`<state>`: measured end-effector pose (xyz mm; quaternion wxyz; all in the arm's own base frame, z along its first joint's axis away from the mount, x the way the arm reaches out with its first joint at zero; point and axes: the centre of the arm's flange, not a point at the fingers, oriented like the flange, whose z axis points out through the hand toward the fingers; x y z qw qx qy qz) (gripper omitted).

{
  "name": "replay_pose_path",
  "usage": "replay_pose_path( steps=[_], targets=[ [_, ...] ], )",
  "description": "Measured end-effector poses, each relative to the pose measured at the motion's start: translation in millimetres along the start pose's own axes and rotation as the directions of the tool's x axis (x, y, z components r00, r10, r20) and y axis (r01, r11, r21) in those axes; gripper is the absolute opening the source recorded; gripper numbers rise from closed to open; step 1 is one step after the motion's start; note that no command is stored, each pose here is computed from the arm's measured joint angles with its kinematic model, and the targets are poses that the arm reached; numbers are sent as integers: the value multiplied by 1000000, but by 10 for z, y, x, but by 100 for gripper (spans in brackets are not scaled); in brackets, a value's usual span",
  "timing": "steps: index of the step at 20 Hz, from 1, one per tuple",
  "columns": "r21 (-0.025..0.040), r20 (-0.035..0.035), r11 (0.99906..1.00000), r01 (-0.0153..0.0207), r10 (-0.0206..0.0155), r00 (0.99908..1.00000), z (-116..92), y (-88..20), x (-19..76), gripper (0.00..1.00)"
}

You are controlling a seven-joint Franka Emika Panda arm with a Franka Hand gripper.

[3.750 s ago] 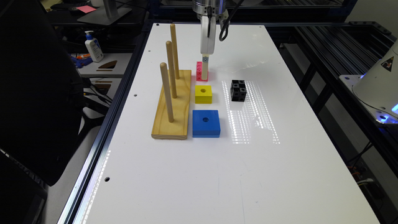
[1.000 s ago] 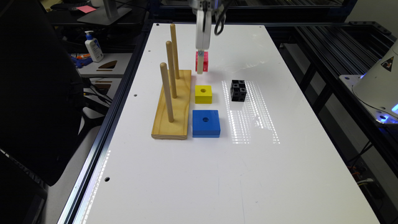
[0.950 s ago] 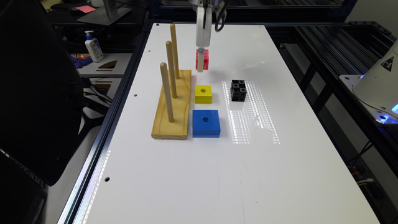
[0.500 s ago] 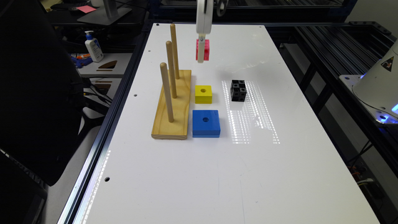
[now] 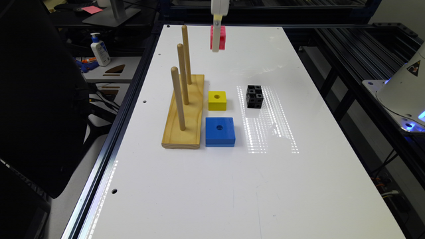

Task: Pick up pink block.

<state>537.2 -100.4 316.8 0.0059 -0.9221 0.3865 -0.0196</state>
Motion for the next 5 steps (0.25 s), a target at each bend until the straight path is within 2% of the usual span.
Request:
replay_pose_path(
  steps=[1,5],
  targets=[
    [-653,535,1000000,90,-89,1000000,-52,5,-8,0],
    [3795,-7782,999993,517,-487,999970,-333,18,-31,0]
  ],
)
